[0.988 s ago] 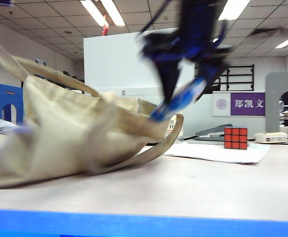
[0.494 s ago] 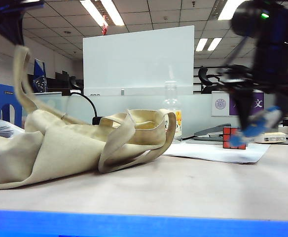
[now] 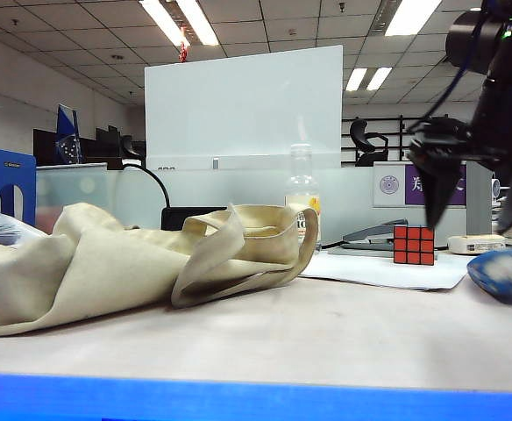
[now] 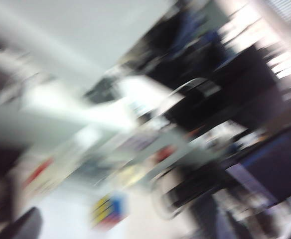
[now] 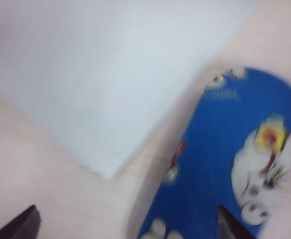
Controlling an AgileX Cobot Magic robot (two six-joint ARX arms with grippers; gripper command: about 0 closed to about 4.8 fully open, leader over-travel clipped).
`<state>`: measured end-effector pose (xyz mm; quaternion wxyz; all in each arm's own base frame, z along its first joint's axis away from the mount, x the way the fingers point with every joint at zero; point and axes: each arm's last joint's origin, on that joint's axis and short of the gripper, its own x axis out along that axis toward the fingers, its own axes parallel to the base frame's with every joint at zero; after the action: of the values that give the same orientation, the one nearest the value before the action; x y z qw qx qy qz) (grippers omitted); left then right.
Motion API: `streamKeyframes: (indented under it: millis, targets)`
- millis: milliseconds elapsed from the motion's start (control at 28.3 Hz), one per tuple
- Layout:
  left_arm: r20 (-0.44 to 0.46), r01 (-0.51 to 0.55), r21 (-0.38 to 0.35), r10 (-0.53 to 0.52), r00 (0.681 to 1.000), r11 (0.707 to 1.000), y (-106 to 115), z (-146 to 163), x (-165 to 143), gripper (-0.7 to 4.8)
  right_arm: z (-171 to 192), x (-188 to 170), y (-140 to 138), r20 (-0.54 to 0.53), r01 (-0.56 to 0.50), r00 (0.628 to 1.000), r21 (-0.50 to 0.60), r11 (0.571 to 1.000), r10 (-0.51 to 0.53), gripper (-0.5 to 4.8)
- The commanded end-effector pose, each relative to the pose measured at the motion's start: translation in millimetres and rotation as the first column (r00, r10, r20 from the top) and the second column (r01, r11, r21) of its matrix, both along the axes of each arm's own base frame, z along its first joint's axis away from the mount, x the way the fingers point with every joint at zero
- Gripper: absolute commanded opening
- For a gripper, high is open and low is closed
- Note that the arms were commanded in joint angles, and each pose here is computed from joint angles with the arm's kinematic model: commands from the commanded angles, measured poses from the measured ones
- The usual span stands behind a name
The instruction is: Take the glasses case out of the canvas bag and put it on the table.
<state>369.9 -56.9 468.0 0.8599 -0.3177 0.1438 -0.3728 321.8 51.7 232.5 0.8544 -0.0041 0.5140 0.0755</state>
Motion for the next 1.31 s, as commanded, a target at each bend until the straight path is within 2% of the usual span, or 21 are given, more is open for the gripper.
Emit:
streamKeyframes:
  millis: [35, 71, 106, 141, 176, 212, 247, 282, 424, 494, 565, 635, 671, 706, 741, 847, 988, 1059, 1129, 1235, 1306]
  targets:
    - [0.340, 0.107, -0.177, -0.041, 0.940, 0.978, 1.4, 52.1, -21.4, 4.79, 23.1, -8.8, 4.4, 0.073, -0.075, 0.995, 0.137, 0.988, 0.065, 4.79]
    - [0.442, 0.126, -0.204, -0.023, 0.897, 0.971, 2.7, 64.1, -29.9, 4.79, 31.8, -13.1, 4.0, 0.103, -0.073, 0.993, 0.153, 0.986, 0.058, 4.79]
    - [0.551, 0.141, -0.230, 0.010, 0.834, 0.963, 4.4, 76.6, -41.4, 4.17, 44.5, -18.5, 3.2, 0.155, -0.075, 0.987, 0.164, 0.984, 0.050, 4.79]
    - [0.626, 0.142, -0.237, 0.040, 0.778, 0.961, 5.8, 84.5, -50.2, 2.95, 55.4, -24.3, 2.1, 0.196, -0.071, 0.980, 0.171, 0.983, 0.036, 4.66]
    - [0.706, 0.137, -0.221, 0.061, 0.706, 0.966, 7.2, 92.2, -60.8, 0.81, 67.0, -30.9, 0.9, 0.238, -0.061, 0.971, 0.188, 0.980, 0.015, 3.86]
    - [0.752, 0.126, -0.195, 0.066, 0.656, 0.973, 7.9, 96.8, -68.1, -0.23, 82.3, -41.1, -0.7, 0.290, -0.055, 0.957, 0.220, 0.974, -0.012, 2.74]
    - [0.781, 0.101, -0.158, 0.061, 0.622, 0.982, 9.9, 100.6, -74.6, 0.19, 95.0, -50.1, -2.1, 0.337, -0.055, 0.941, 0.241, 0.969, -0.031, 2.30]
    - [0.782, 0.080, -0.126, 0.049, 0.621, 0.989, 14.6, 103.3, -79.8, -0.11, 107.5, -60.4, -3.8, 0.382, -0.055, 0.923, 0.257, 0.965, -0.049, 2.23]
    - [0.629, -0.094, -0.023, 0.087, 0.773, 0.995, 47.5, 103.8, -98.5, -0.05, 158.2, -116.2, -12.0, 0.584, -0.109, 0.807, 0.301, 0.947, -0.092, 1.87]
    - [0.580, -0.233, 0.086, 0.141, 0.802, 0.969, 55.3, 97.5, -110.4, -0.05, 176.8, -146.9, -17.8, 0.666, -0.128, 0.738, 0.300, 0.945, -0.112, 1.87]
    - [0.556, -0.458, 0.247, 0.262, 0.789, 0.854, 63.3, 88.2, -127.3, -0.05, 190.6, -180.2, -25.4, 0.737, -0.089, 0.659, 0.276, 0.957, -0.151, 1.87]
    - [0.538, -0.670, 0.401, 0.432, 0.724, 0.624, 72.5, 78.7, -141.5, -0.05, 199.3, -212.1, -32.6, 0.787, -0.044, 0.585, 0.272, 0.961, -0.196, 1.87]
    - [0.529, -0.727, 0.434, 0.503, 0.683, 0.531, 74.7, 76.1, -147.7, -0.05, 201.1, -224.0, -35.1, 0.805, -0.036, 0.556, 0.274, 0.961, -0.209, 1.87]
    - [0.521, -0.769, 0.437, 0.566, 0.639, 0.466, 76.9, 73.3, -152.4, -0.05, 202.0, -234.8, -37.1, 0.821, -0.035, 0.528, 0.277, 0.960, -0.218, 1.87]
    - [0.523, -0.786, 0.420, 0.587, 0.618, 0.453, 77.2, 72.0, -156.5, -0.05, 200.9, -249.0, -39.9, 0.839, -0.030, 0.493, 0.280, 0.959, -0.230, 1.87]
    - [0.560, -0.766, 0.358, 0.533, 0.634, 0.535, 73.0, 69.8, -170.7, -0.05, 187.4, -278.3, -45.6, 0.868, -0.019, 0.433, 0.280, 0.960, -0.244, 1.87]
    - [0.612, -0.763, 0.392, 0.473, 0.634, 0.514, 69.1, 60.2, -201.9, -0.05, 143.9, -307.3, -49.8, 0.875, -0.038, 0.425, 0.275, 0.961, -0.233, 1.87]
    - [0.627, -0.749, 0.371, 0.447, 0.638, 0.549, 65.8, 51.2, -223.3, -0.05, 118.3, -312.0, -51.9, 0.870, 0.009, 0.428, 0.266, 0.964, -0.244, 1.87]
    - [0.647, -0.765, 0.318, 0.461, 0.607, 0.560, 63.2, 34.1, -251.3, -0.05, 74.3, -311.7, -54.8, 0.862, 0.115, 0.421, 0.258, 0.959, -0.282, 1.87]
    - [0.661, -0.784, 0.310, 0.471, 0.584, 0.537, 61.5, 3.7, -275.7, -0.05, 36.4, -278.5, -49.6, 0.773, 0.164, 0.572, 0.218, 0.962, -0.273, 1.88]
    - [0.639, -0.763, 0.300, 0.473, 0.607, 0.573, 60.2, -20.5, -282.1, -0.05, 21.5, -259.4, -46.4, 0.751, 0.170, 0.579, 0.270, 0.948, -0.318, 1.88]
